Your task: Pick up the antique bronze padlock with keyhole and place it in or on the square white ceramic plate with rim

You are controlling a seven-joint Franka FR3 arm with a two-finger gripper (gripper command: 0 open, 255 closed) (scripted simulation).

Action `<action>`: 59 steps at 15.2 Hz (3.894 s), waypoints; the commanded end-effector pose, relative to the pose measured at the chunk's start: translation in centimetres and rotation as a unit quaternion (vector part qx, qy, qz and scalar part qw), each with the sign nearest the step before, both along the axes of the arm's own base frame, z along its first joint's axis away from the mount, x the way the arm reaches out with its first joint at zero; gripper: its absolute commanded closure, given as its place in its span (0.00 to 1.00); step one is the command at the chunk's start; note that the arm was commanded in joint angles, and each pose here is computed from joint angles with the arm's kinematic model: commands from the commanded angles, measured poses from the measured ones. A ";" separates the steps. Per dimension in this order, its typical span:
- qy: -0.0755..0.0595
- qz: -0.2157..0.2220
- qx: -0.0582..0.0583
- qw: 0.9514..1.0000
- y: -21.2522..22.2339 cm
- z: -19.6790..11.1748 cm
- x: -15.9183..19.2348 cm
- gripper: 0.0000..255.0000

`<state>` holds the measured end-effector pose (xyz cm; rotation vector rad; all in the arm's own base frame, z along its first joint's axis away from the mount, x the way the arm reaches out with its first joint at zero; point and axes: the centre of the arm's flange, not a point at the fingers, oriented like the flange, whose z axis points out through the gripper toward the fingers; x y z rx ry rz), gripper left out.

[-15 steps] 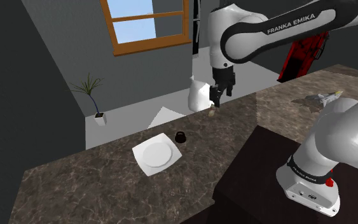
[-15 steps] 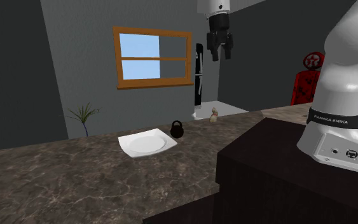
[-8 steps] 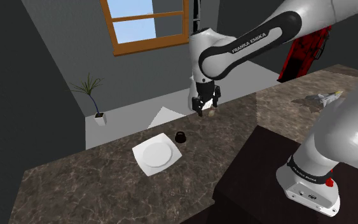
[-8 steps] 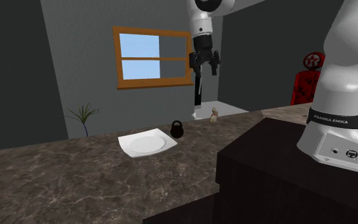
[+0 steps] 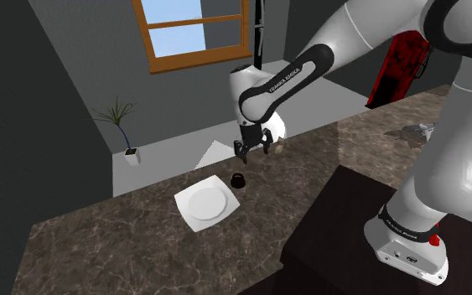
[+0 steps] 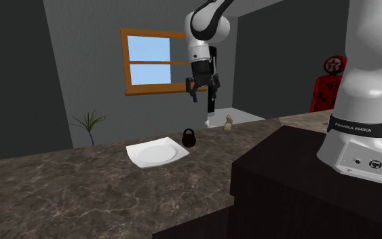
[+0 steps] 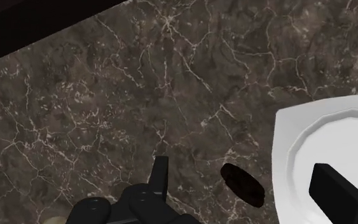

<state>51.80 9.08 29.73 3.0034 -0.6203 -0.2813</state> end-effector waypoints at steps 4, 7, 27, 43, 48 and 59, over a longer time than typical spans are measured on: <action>0.006 -0.061 -0.001 0.998 0.2 -5.3 4.5 0.00; 0.009 -0.096 -0.001 0.995 0.1 -8.4 7.1 0.00; 0.015 -0.151 -0.001 0.988 -0.4 -17.1 10.1 0.00; 0.015 -0.151 -0.001 0.988 -0.4 -14.0 10.1 1.00; 0.015 -0.151 -0.001 0.988 -0.4 -11.3 10.1 1.00; 0.015 -0.151 -0.001 0.988 3.3 -6.7 11.2 1.00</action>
